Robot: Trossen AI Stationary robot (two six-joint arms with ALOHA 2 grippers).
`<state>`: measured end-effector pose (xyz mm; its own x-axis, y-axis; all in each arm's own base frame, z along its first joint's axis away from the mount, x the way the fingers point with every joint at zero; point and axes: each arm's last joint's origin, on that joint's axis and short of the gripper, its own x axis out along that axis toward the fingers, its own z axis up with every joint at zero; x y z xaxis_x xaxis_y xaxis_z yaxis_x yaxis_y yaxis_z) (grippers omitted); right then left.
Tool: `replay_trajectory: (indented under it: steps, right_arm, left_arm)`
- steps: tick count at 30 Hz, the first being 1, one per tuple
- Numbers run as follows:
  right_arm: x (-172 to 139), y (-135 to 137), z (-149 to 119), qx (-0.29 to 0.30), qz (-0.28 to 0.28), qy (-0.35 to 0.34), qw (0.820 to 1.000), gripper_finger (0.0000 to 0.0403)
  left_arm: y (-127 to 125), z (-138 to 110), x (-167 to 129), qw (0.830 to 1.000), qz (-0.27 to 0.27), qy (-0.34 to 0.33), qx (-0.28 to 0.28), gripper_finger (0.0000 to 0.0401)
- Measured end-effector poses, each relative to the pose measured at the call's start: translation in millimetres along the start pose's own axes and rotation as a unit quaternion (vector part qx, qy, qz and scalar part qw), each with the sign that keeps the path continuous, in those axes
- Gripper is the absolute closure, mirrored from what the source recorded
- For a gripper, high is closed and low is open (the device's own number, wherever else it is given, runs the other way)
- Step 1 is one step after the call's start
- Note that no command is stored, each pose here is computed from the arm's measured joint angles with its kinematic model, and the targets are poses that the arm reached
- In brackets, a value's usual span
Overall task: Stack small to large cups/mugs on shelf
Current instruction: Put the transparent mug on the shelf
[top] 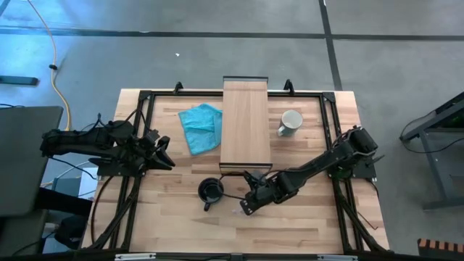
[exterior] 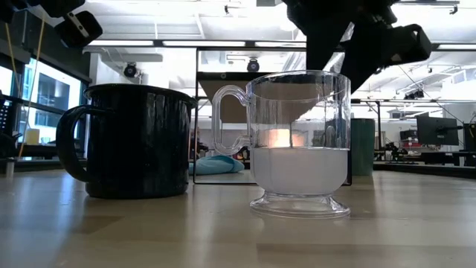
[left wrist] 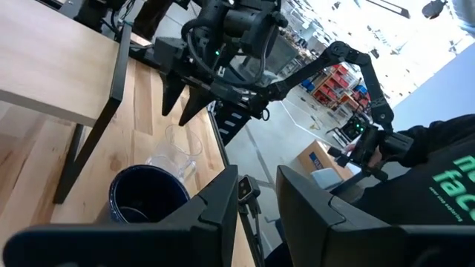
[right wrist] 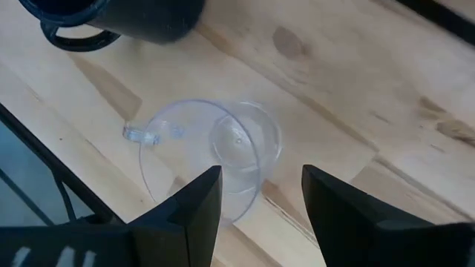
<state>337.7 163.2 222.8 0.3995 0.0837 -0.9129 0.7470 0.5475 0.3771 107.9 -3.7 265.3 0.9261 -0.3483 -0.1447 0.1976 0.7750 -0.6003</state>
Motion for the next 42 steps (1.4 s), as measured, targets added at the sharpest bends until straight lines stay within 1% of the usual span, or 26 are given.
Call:
replay_trajectory:
  steps: [8,22,31,34,42]
  right_arm:
    - [0.2,1.1,-0.5,0.001,0.005,0.001,1.0,0.0224]
    - [12.7,1.5,-3.1,0.001,-0.002,0.018,1.0,0.0224]
    - [12.6,0.8,-3.1,0.002,-0.006,0.017,1.0,0.0225]
    - [12.5,0.4,-3.2,0.001,-0.008,0.018,1.0,0.0235]
    - [12.5,0.4,-3.2,0.0,-0.008,0.018,1.0,0.0284]
  left_arm:
    - [0.3,-0.5,0.0,1.0,0.002,0.002,-0.001,0.0318]
    - [1.8,-2.8,-0.1,1.0,0.009,0.014,-0.007,0.0318]
    - [1.8,-2.8,-0.1,1.0,0.009,0.014,-0.008,0.0318]
    - [1.8,-2.8,-0.1,1.0,0.009,0.014,-0.009,0.0318]
    - [1.8,-2.8,-0.1,1.0,0.009,0.014,-0.009,0.0318]
